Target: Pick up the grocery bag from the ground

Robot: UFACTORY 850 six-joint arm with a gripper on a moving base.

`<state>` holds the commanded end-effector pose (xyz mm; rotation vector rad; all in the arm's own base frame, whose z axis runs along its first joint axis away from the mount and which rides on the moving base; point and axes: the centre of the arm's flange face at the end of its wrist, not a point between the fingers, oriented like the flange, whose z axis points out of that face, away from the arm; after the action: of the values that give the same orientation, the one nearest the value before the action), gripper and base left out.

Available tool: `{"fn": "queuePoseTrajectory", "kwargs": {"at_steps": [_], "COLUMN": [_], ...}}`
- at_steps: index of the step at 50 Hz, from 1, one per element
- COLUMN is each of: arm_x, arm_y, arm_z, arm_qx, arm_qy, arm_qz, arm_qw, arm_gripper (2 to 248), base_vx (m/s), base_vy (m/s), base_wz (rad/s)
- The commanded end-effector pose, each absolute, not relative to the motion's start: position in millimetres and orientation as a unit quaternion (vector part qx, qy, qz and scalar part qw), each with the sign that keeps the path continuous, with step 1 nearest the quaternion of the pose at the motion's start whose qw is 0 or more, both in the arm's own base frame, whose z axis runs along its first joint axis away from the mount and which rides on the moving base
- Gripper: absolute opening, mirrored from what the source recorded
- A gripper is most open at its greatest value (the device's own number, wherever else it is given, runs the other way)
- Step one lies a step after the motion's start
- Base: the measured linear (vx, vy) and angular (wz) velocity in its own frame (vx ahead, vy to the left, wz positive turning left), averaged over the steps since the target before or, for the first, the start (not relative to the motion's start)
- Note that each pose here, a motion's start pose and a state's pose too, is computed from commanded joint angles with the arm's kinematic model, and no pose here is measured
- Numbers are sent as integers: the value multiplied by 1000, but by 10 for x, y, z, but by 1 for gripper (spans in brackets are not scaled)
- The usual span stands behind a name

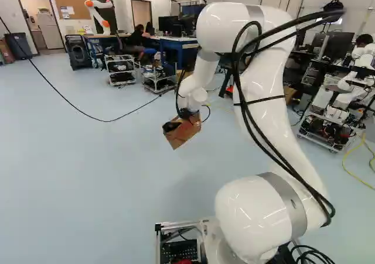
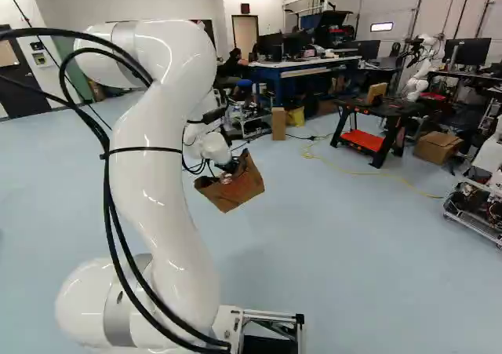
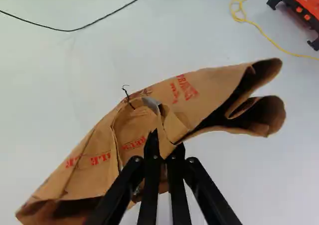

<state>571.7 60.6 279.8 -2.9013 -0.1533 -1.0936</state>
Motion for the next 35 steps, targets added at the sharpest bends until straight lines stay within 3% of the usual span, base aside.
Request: {"fn": "queuePoseTrajectory", "kwargs": {"at_steps": [35], "arm_x": [5358], "arm_y": [516], "arm_z": [3800], "arm_qx": [-860], "arm_qy": [-41], "arm_qz": [-507], "arm_qw": [24], "arm_gripper": [22], "base_vx": [0], "base_vy": [0], "base_wz": [0]}}
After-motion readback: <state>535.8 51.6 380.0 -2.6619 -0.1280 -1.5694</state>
